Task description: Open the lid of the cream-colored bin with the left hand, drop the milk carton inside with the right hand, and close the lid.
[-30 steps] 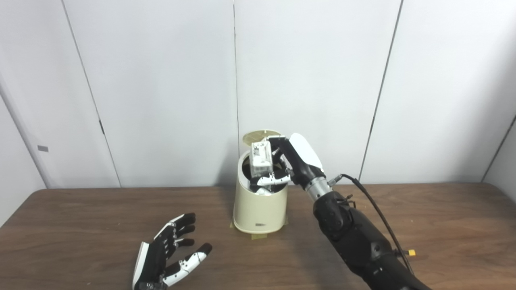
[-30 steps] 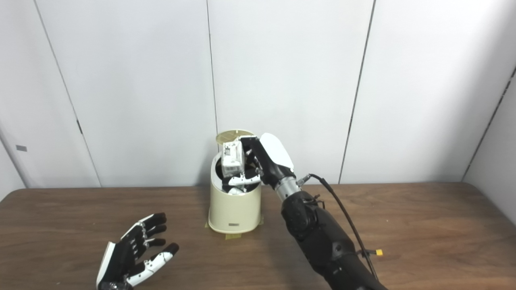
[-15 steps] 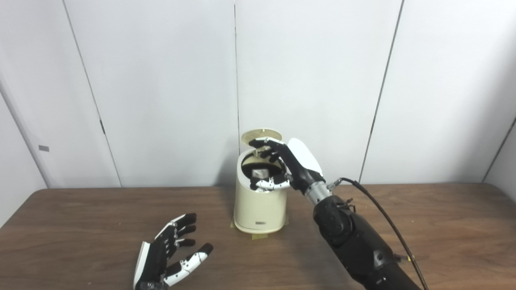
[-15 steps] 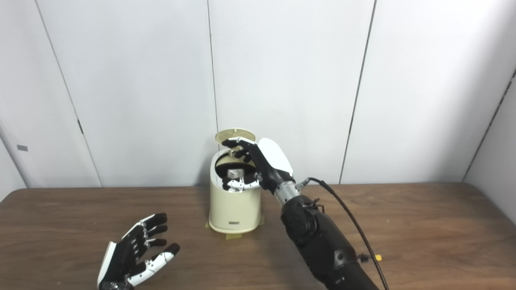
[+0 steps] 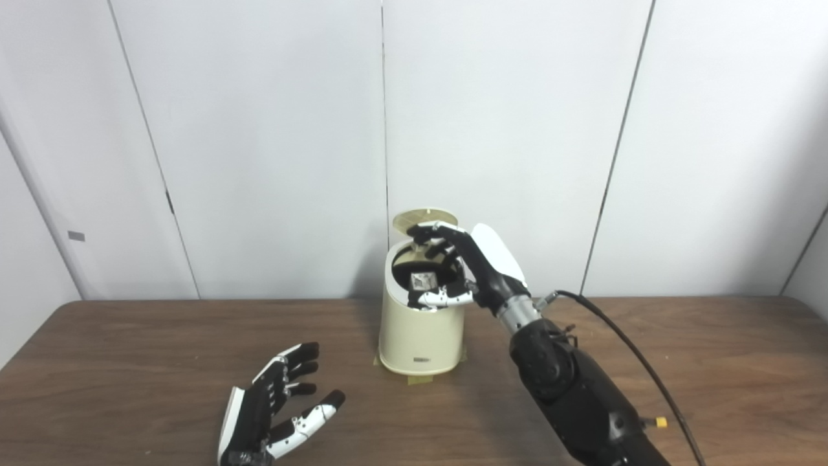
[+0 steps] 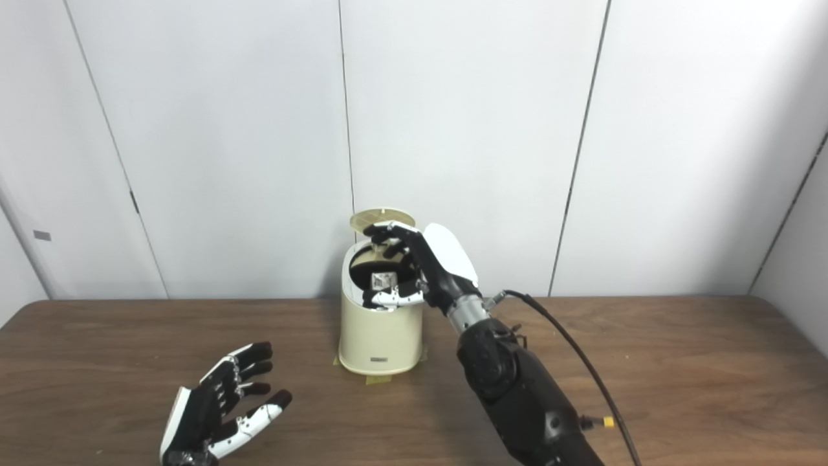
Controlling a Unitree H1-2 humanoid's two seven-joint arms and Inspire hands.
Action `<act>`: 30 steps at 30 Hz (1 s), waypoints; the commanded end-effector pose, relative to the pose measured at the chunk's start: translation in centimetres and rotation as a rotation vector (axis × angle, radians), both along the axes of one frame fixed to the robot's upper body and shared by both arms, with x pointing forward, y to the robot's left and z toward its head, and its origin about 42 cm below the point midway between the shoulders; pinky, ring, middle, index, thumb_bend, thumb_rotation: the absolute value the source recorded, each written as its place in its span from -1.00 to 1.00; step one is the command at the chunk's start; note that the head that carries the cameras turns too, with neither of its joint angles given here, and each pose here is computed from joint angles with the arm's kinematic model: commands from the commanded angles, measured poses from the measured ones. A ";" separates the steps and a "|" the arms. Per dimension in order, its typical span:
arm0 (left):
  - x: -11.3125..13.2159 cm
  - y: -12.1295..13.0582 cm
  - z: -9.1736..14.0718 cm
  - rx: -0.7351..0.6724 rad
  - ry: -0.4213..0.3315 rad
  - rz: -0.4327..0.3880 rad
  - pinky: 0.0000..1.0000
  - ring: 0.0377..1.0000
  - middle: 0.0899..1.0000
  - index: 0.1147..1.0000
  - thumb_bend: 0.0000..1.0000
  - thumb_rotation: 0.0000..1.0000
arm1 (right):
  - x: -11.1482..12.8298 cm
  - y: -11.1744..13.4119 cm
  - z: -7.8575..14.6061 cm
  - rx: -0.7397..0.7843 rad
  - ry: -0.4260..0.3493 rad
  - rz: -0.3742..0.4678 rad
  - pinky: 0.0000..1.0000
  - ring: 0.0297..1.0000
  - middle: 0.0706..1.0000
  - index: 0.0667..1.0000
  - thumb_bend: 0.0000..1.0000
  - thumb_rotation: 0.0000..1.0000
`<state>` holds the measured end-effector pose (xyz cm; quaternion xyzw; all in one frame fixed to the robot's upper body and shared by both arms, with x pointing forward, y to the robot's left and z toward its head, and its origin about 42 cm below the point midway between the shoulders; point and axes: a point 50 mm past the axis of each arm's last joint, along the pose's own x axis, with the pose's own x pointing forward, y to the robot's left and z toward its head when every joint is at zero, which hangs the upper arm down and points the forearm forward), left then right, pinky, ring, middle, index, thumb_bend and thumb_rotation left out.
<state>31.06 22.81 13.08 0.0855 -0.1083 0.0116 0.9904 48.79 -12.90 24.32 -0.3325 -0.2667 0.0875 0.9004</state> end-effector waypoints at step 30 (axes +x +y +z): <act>0.6 -0.2 1.9 0.016 -0.076 -0.028 0.31 0.53 0.56 0.51 0.40 -0.65 | -11.0 -9.4 -1.8 0.531 0.094 0.076 0.07 0.32 0.53 0.55 0.49 -0.39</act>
